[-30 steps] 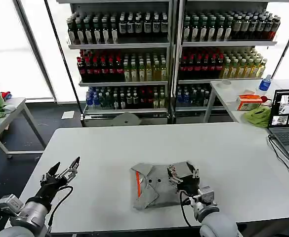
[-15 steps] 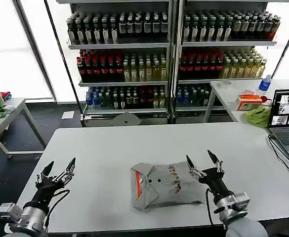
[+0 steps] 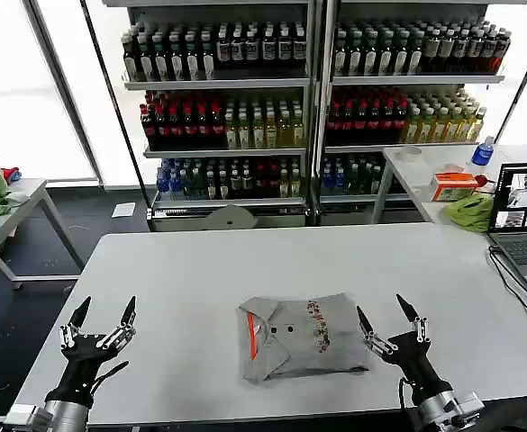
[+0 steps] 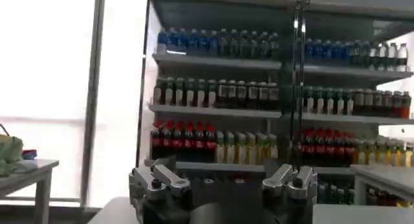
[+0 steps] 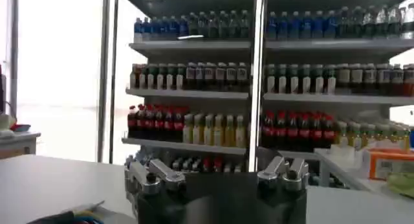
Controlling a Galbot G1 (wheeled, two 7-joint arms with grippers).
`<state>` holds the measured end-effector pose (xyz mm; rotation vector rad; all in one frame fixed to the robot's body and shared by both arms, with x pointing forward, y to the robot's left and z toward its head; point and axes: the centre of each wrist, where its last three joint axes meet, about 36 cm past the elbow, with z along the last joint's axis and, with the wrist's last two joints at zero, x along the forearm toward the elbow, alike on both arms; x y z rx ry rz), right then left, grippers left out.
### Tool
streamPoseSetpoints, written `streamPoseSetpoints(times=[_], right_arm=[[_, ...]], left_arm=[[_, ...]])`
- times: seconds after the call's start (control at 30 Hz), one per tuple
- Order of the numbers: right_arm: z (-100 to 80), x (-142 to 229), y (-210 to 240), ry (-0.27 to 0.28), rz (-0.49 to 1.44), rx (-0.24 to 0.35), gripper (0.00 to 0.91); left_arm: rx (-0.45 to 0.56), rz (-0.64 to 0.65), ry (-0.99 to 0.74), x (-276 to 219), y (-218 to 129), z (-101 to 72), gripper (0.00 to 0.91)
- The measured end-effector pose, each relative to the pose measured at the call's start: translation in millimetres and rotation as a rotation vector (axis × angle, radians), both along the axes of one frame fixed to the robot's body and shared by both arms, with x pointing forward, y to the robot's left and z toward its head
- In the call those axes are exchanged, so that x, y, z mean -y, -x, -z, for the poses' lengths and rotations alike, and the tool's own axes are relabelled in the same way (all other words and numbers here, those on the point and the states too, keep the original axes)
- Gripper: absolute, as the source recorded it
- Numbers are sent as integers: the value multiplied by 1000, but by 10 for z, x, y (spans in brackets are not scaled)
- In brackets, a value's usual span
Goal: Fold and organize the clothes.
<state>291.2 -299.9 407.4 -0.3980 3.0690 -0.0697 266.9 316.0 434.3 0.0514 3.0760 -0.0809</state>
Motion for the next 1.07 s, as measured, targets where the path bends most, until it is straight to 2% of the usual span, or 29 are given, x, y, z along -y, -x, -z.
streamPoseSetpoints(times=[0.33,1.07], right_arm=[[34,28,75,-11,-7,27,907],[-23,45,75,-55,-22,22,907]], left_arm=[[57,5,-68,-21,118,2,907],[85,35,-172,14,255,-144,907]])
